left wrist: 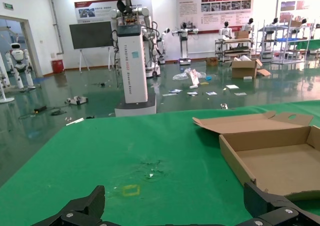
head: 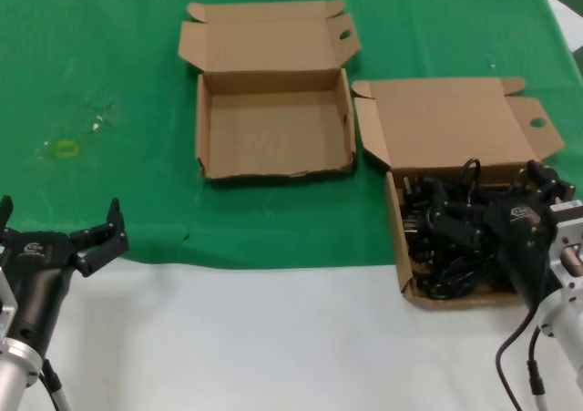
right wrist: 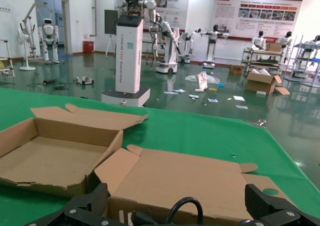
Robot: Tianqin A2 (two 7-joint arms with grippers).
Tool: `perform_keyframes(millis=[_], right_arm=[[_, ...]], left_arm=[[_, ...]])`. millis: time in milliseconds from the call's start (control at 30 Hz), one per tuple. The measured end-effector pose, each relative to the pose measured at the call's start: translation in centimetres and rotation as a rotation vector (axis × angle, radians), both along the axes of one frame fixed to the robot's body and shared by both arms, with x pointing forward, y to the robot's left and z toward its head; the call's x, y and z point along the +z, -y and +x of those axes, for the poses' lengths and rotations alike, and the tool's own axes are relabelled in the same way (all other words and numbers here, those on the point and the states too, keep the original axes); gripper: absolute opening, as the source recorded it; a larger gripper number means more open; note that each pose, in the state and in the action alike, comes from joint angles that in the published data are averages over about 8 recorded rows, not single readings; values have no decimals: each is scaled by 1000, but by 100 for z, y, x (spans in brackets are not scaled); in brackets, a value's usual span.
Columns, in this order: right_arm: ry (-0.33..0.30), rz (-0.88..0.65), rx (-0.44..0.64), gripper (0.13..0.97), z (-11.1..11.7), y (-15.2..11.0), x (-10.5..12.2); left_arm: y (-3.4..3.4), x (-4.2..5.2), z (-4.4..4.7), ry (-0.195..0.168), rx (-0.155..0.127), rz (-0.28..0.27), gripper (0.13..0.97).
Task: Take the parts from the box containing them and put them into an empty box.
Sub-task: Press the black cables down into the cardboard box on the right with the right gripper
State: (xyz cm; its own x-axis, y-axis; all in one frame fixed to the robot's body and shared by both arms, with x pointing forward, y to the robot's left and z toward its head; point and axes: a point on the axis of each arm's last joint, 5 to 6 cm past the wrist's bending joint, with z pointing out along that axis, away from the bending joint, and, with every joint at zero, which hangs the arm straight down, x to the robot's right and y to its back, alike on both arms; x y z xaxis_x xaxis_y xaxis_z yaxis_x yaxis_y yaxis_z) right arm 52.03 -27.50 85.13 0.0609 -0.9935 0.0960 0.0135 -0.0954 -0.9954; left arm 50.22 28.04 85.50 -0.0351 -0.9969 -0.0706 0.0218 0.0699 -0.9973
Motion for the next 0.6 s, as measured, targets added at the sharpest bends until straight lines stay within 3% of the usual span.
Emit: perform_keyframes(millis=[600], right_arm=[[0, 0, 0, 966, 0, 0, 0]], left_arm=[[0, 0, 0, 0, 0, 0, 966]])
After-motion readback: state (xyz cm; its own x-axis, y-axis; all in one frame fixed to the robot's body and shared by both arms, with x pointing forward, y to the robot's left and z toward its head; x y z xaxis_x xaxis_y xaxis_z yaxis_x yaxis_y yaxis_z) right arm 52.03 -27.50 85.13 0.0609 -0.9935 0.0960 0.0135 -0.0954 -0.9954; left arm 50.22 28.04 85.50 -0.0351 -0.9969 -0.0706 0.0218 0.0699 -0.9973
